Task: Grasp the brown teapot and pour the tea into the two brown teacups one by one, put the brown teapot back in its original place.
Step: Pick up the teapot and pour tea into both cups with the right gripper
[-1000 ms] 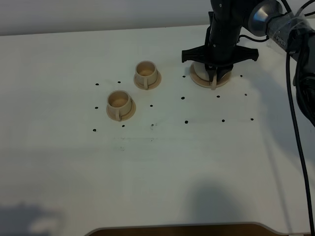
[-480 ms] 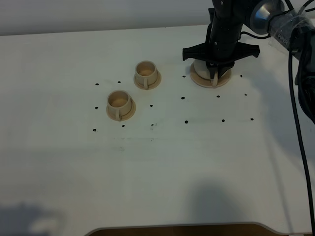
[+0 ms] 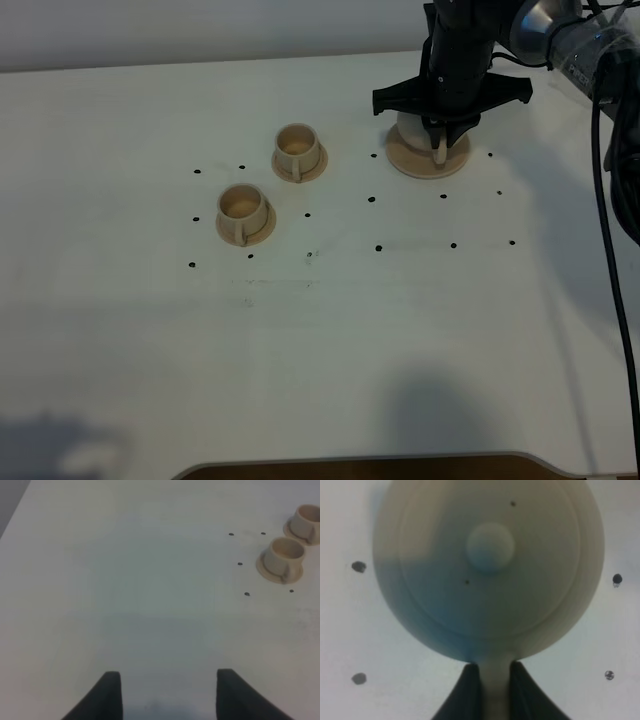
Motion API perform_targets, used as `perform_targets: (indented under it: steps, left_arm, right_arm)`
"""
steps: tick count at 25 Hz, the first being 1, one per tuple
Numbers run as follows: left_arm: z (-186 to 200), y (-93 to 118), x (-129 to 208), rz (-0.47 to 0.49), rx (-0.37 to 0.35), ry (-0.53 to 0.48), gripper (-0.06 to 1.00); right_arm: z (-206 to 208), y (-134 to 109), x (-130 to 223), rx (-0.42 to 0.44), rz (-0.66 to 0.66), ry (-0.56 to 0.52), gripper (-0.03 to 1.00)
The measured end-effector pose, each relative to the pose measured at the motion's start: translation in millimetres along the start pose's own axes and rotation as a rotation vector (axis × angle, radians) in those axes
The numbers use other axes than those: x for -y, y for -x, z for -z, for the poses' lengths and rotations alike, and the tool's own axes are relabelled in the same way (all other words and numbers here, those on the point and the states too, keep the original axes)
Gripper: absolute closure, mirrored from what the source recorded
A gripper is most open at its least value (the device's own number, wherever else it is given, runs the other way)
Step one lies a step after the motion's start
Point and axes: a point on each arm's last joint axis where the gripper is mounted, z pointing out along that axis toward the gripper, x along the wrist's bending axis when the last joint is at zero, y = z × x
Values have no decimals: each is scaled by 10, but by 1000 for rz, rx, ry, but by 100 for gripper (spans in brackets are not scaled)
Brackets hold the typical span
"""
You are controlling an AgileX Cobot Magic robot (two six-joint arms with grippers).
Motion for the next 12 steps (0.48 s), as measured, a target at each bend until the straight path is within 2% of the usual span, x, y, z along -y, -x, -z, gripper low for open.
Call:
perform_targets:
  steps: [5, 9, 12]
  left_arm:
    - [0, 0, 0, 0, 0, 0, 48]
    - [0, 0, 0, 0, 0, 0, 48]
    - [0, 0, 0, 0, 0, 0, 48]
  right_arm:
    - [39, -13, 1, -1, 45, 8, 85]
    - [207, -112, 25, -9, 176, 42, 85]
    - [322, -278, 63, -25, 289, 86, 85]
